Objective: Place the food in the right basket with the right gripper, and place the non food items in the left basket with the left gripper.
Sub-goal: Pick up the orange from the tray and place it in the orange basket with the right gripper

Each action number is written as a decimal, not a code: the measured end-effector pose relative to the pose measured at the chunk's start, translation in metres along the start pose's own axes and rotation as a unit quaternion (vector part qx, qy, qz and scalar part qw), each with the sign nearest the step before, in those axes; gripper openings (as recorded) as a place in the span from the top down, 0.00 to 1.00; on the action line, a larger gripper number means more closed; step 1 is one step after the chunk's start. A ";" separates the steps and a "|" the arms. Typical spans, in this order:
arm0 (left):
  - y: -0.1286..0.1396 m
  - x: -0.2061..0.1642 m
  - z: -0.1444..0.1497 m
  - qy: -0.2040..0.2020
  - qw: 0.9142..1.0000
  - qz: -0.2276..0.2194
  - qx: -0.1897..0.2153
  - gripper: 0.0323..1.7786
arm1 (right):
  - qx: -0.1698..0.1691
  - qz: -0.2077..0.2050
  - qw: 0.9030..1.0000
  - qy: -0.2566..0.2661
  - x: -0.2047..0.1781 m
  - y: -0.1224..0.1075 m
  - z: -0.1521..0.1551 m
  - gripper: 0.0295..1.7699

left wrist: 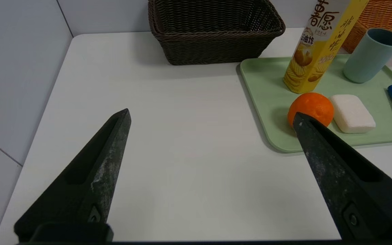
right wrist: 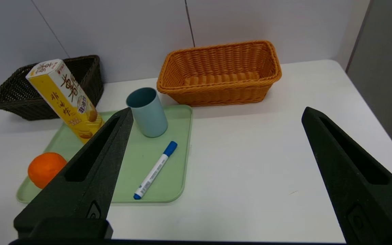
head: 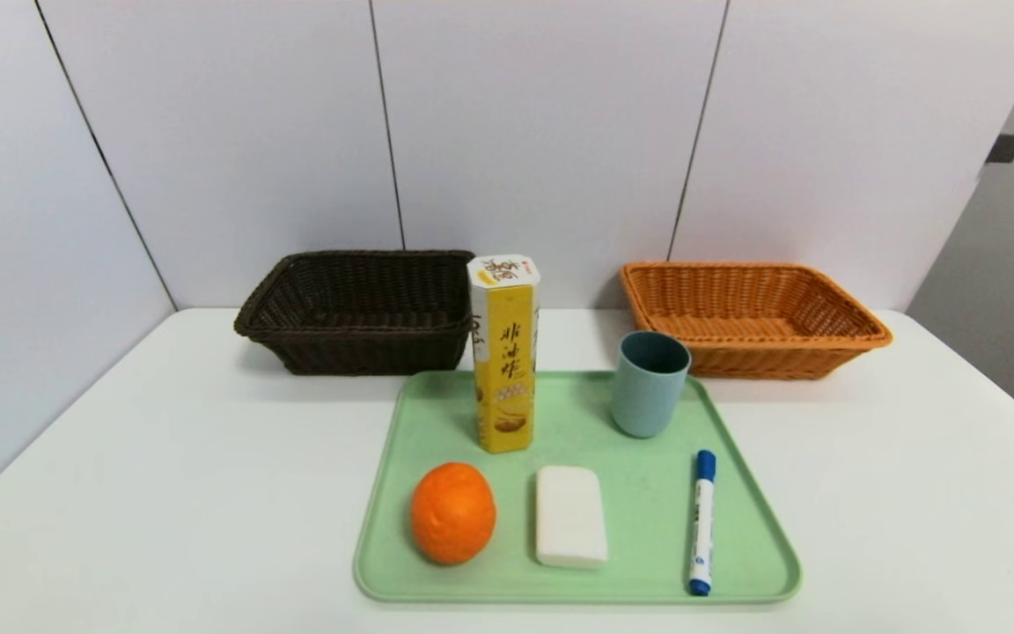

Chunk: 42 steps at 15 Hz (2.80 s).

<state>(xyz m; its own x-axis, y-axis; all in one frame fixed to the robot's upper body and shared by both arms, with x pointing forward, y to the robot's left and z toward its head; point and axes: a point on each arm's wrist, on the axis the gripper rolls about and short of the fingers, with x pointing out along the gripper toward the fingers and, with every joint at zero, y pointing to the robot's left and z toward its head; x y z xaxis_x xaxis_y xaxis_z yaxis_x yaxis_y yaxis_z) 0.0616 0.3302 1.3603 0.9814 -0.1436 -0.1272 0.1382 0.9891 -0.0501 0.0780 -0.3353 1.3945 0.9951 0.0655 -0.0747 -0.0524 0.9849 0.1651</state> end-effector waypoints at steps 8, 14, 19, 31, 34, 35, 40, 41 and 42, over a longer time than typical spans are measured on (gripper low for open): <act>0.009 0.090 0.061 0.112 0.989 -0.019 -0.099 0.05 | 0.045 -0.019 0.993 0.107 0.117 0.004 0.059 0.03; 0.010 0.144 0.079 0.082 0.995 -0.009 -0.047 0.05 | 0.071 0.057 0.977 0.192 0.189 0.035 0.041 0.03; -0.005 0.165 0.068 0.143 0.987 -0.040 -0.058 0.05 | 0.079 0.075 0.962 0.250 0.218 0.092 0.017 0.03; -0.028 0.184 0.052 0.171 0.978 -0.095 -0.073 0.05 | 0.100 0.053 0.886 0.449 0.220 0.210 0.003 0.03; -0.033 0.188 0.048 0.185 0.973 -0.102 -0.093 0.05 | 0.089 0.063 0.878 0.466 0.223 0.233 -0.016 0.03; -0.034 0.189 0.046 0.190 0.972 -0.102 -0.094 0.05 | 0.089 0.067 0.876 0.470 0.222 0.241 -0.022 0.03; -0.034 0.191 0.034 0.210 0.968 -0.100 -0.092 0.05 | 0.100 0.093 0.864 0.485 0.219 0.271 -0.044 0.03; -0.034 0.191 0.033 0.213 0.968 -0.099 -0.093 0.05 | 0.100 0.092 0.861 0.490 0.219 0.275 -0.048 0.03; -0.034 0.191 0.032 0.214 0.967 -0.099 -0.093 0.05 | 0.103 0.088 0.859 0.494 0.219 0.279 -0.052 0.03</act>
<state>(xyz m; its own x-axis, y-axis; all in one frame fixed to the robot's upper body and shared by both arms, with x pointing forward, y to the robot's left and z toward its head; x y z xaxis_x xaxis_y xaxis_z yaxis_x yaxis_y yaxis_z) 0.2483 0.2702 1.3696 0.7882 -0.3685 -0.4929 0.2520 0.9240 -0.2878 0.2765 -0.0381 1.3726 0.4111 0.4152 -0.8116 -0.0786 0.9031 0.4222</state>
